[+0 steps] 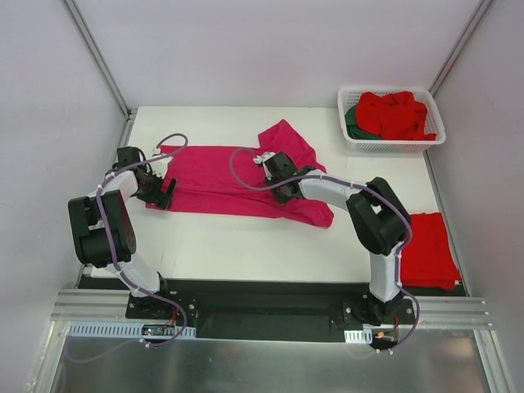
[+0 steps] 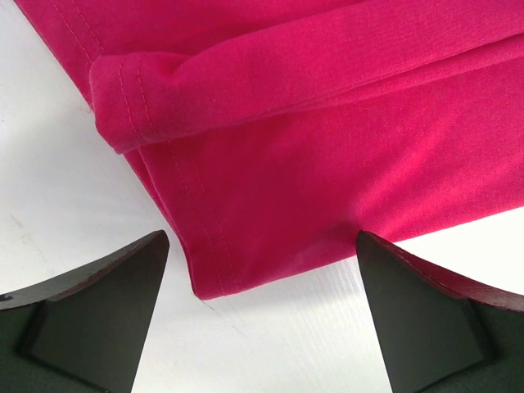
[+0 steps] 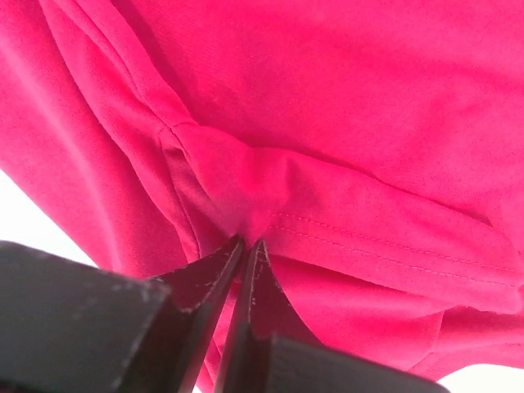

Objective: Fold and stack the t-shirts

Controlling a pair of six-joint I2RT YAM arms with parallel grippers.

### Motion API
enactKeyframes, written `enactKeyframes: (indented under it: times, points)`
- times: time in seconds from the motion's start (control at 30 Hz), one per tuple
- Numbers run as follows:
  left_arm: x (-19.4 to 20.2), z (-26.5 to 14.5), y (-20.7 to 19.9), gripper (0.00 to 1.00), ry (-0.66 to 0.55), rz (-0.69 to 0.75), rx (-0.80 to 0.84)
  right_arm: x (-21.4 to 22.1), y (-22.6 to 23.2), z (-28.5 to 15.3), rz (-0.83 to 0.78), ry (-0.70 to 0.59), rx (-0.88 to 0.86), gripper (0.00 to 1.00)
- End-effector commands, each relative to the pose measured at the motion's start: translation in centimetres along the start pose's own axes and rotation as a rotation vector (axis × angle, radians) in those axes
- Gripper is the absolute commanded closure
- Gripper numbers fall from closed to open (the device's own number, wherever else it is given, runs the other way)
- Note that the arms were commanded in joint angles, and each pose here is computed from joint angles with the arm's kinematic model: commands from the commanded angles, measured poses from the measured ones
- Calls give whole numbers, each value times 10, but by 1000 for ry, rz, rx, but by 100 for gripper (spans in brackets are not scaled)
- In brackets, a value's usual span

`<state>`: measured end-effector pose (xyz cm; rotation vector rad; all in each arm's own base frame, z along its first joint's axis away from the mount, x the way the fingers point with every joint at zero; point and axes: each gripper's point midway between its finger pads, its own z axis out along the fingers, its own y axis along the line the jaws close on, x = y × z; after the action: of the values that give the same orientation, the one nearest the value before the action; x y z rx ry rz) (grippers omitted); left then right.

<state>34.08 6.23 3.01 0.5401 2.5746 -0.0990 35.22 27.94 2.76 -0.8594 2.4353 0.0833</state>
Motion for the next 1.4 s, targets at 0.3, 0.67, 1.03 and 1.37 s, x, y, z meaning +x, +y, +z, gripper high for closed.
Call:
enactKeyframes:
  times: [0.3, 0.67, 1.03, 1.37]
  points:
    - [-3, -4, -2, 1, -27, -22, 10, -44, 0, -36, -35, -114, 42, 99]
    - [2, -5, -3, 1, -18, -9, 4, -71, 5, -55, -115, -189, 142, 99]
    - [7, -8, -6, 1, -15, 6, -3, -80, 3, -52, -186, -205, 267, 99]
    - [11, -11, -11, 1, -23, 3, 0, -86, -4, -28, -232, -238, 360, 94]
